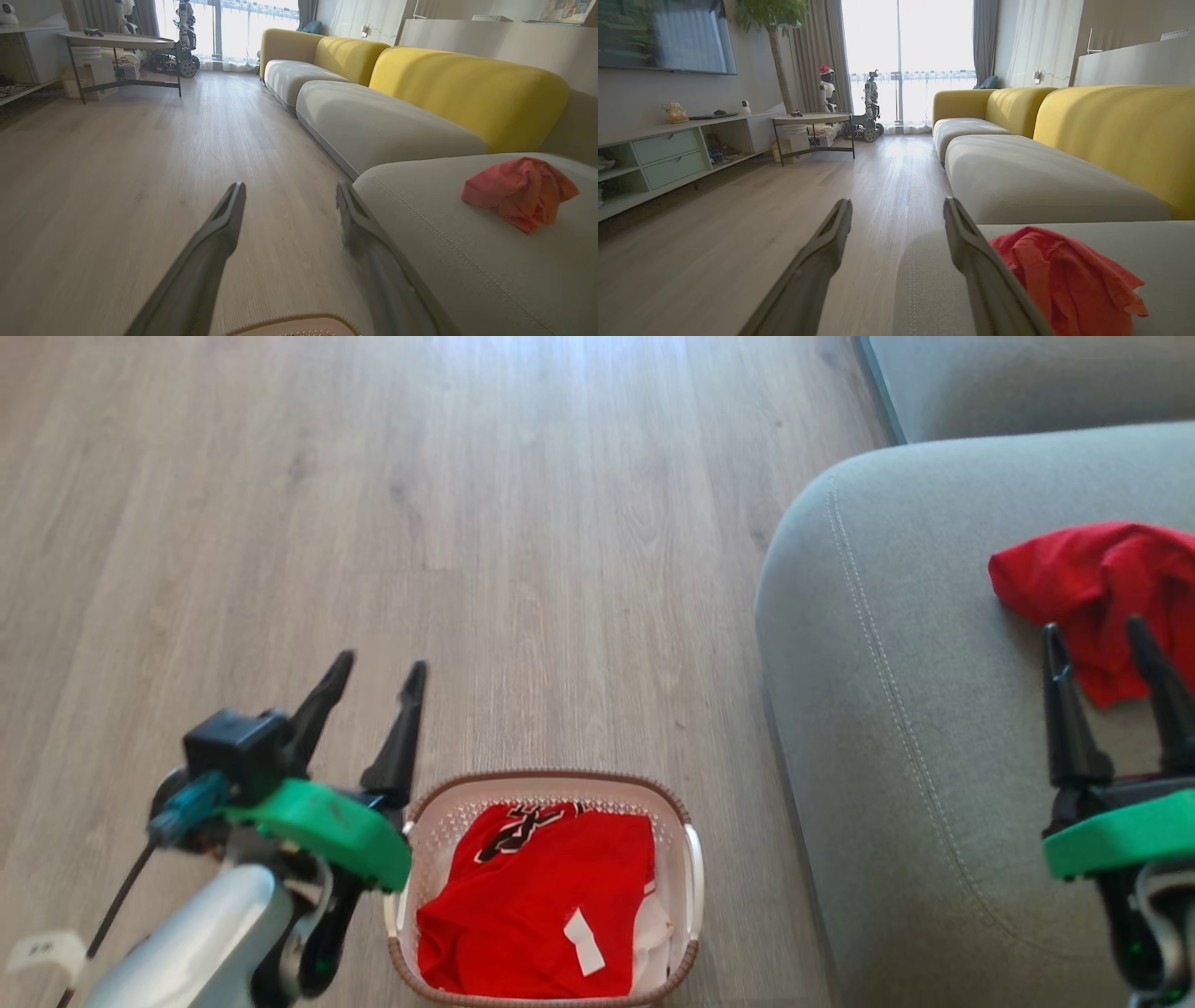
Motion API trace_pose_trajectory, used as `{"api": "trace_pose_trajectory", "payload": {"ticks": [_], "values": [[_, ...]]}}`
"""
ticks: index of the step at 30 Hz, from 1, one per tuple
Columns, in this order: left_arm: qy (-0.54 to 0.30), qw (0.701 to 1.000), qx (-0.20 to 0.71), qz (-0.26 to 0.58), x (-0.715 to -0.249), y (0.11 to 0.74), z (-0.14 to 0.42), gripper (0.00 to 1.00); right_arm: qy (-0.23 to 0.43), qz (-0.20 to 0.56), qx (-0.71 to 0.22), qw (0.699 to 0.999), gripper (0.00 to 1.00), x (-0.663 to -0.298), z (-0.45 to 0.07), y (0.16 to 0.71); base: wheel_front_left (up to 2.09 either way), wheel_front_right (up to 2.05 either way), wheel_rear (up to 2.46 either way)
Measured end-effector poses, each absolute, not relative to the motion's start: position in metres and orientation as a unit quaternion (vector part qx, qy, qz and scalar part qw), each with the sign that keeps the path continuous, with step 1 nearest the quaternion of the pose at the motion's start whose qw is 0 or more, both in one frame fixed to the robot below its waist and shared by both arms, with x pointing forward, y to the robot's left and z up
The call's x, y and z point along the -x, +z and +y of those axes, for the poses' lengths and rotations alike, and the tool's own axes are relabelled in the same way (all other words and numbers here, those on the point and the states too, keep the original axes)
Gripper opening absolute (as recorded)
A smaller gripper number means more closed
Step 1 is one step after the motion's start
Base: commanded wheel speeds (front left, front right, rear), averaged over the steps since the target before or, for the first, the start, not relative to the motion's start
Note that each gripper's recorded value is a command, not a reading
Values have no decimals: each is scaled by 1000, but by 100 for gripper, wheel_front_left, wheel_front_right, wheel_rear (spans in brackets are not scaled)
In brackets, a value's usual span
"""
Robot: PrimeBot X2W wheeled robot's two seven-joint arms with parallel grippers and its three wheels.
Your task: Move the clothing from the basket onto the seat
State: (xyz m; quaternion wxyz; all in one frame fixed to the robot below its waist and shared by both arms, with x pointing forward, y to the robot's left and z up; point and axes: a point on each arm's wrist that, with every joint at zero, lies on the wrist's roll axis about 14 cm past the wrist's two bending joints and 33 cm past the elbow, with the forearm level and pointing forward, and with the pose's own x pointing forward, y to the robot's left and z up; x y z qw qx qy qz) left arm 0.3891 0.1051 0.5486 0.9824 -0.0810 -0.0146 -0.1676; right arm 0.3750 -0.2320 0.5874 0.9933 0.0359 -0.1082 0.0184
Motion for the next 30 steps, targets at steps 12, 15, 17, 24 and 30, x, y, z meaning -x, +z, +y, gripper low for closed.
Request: {"api": "trace_pose_trajectory", "payload": {"ticks": [12,15,17,24,30], "values": [[-55,997,55,-19,-361,533,173,100,50,-116,-35,991,100,-358,-198,567,0,0,0],[-37,998,55,-16,-351,527,182,100,49,-112,-47,991,100,-356,-194,561,0,0,0],[-33,998,56,-17,-347,525,184,100,48,-108,-50,992,100,-354,-193,558,0,0,0],[-30,998,60,-17,-340,519,184,100,43,-106,-57,992,100,-353,-193,553,0,0,0],[-28,997,64,-28,-343,522,183,100,39,-104,-60,992,100,-352,-193,550,0,0,0]]}}
